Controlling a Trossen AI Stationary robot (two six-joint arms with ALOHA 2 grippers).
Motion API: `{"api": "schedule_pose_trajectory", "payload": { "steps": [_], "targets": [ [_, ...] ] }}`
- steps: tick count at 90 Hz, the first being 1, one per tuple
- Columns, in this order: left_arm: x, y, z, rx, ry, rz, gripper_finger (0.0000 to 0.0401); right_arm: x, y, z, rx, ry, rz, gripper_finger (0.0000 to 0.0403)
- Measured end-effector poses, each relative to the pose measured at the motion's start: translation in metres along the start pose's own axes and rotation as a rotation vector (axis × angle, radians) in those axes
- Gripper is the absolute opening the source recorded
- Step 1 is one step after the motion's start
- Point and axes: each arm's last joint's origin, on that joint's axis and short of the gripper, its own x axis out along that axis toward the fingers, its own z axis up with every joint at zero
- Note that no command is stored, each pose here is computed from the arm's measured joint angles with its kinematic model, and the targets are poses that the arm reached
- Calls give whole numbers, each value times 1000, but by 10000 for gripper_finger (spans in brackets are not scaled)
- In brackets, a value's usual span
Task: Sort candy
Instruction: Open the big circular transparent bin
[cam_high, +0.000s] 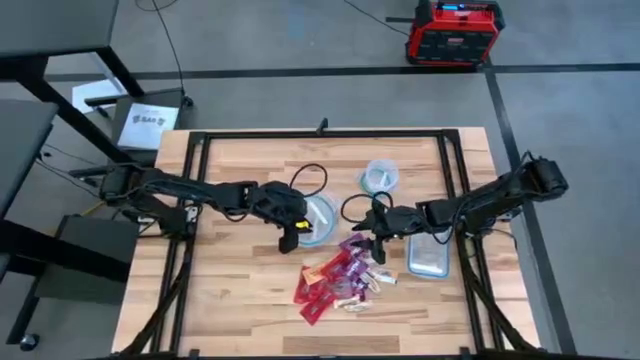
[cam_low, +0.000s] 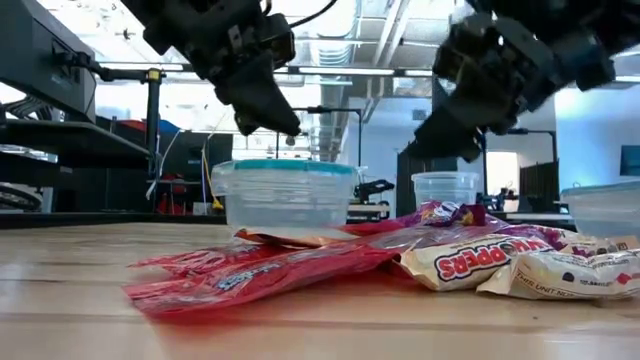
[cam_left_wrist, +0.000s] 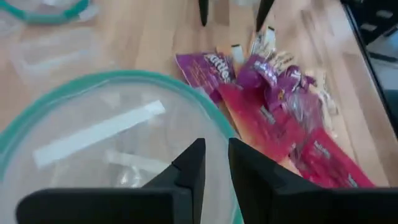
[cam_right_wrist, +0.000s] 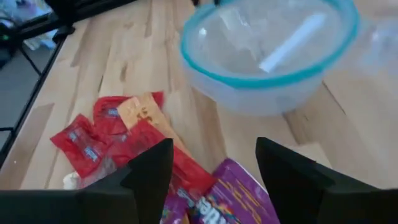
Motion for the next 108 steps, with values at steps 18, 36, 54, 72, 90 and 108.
{"api": "schedule_pose_trajectory", "payload": {
  "steps": [18,36,54,72,90,108],
  "targets": [
    [0,0,1,-4,-12,-3,56,5,-2,-6,-3,-9,5,221],
    [0,-2,3,-18,-30,-10,56,13,-3,-13,-22,18,-5,221],
    [1,-12,0,16,-26,7,56,21,-6,-23,-54,62,-22,219],
    [1,-14,-1,53,-27,27,56,29,-12,-24,-112,39,-36,215],
    [3,-10,-14,70,1,37,56,42,-24,-27,-145,7,-62,215],
    [4,-7,-19,104,-46,36,56,62,-34,-22,-123,-32,0,214]
  ]
}}
